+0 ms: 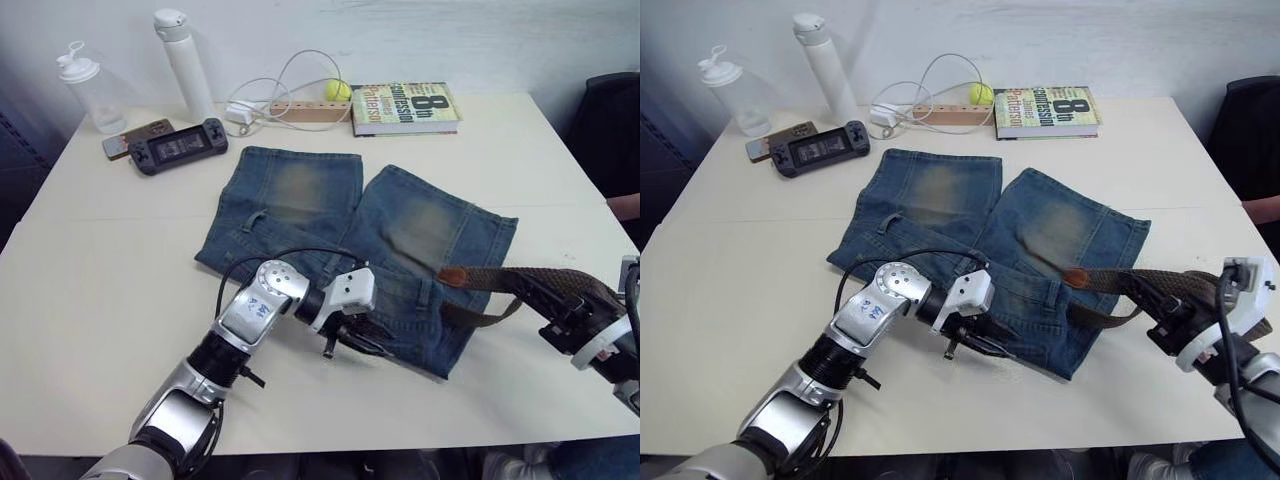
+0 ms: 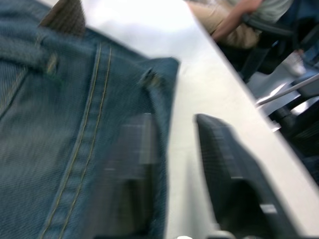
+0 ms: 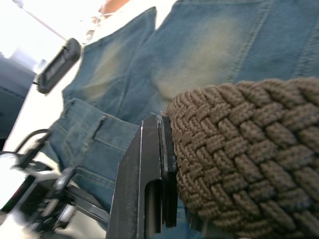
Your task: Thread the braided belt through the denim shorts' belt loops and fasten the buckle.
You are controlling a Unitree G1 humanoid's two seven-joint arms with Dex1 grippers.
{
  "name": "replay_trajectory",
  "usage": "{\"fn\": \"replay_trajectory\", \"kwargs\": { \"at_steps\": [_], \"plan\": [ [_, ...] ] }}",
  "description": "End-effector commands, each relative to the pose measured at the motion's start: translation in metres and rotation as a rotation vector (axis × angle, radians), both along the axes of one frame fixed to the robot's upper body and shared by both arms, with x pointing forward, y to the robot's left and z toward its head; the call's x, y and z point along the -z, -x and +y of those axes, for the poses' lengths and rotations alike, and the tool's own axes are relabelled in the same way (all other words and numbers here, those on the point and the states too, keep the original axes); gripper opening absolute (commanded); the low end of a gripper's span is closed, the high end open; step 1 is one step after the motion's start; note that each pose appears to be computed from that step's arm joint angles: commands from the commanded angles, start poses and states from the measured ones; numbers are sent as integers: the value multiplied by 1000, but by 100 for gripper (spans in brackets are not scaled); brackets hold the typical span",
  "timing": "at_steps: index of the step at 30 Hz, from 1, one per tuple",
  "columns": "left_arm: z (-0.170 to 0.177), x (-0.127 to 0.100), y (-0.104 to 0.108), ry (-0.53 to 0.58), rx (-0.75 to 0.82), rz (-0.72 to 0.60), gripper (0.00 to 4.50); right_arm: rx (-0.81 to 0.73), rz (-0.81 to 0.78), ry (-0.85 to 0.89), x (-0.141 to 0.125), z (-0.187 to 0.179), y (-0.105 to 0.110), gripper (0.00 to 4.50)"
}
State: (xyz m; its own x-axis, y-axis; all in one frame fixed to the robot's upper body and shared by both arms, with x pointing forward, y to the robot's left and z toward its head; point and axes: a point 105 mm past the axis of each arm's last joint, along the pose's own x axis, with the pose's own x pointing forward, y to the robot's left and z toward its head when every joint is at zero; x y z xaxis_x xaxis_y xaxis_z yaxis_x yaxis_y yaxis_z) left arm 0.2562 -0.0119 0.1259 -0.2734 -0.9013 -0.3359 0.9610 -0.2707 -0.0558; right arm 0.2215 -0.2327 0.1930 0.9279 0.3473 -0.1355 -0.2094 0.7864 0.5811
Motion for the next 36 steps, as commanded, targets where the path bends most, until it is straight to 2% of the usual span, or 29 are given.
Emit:
{"fn": "replay_trajectory", "kwargs": {
  "at_steps": [1, 2, 3, 7, 13, 26, 36],
  "plan": [
    [11, -29, 2, 82, -3, 12, 372, -10, 21, 3, -7, 0, 5, 0],
    [15, -35, 1, 94, -15, 15, 420, -10, 36, 4, -6, -1, 7, 0],
    [20, -42, -2, 109, -34, 13, 442, -6, 45, 3, -5, -1, 7, 0],
    [38, -62, -12, 140, -102, -24, 442, -14, 87, 1, 4, -1, 8, 0],
    [57, -57, -15, 89, -171, -36, 442, 2, 106, -55, 11, 0, -5, 0],
    [61, -49, -11, 78, -225, -34, 442, -13, 200, -73, 33, 3, -13, 0],
    [60, -50, -12, 88, -256, -42, 442, 15, 195, -95, 35, 7, -35, 0]
  ]
}}
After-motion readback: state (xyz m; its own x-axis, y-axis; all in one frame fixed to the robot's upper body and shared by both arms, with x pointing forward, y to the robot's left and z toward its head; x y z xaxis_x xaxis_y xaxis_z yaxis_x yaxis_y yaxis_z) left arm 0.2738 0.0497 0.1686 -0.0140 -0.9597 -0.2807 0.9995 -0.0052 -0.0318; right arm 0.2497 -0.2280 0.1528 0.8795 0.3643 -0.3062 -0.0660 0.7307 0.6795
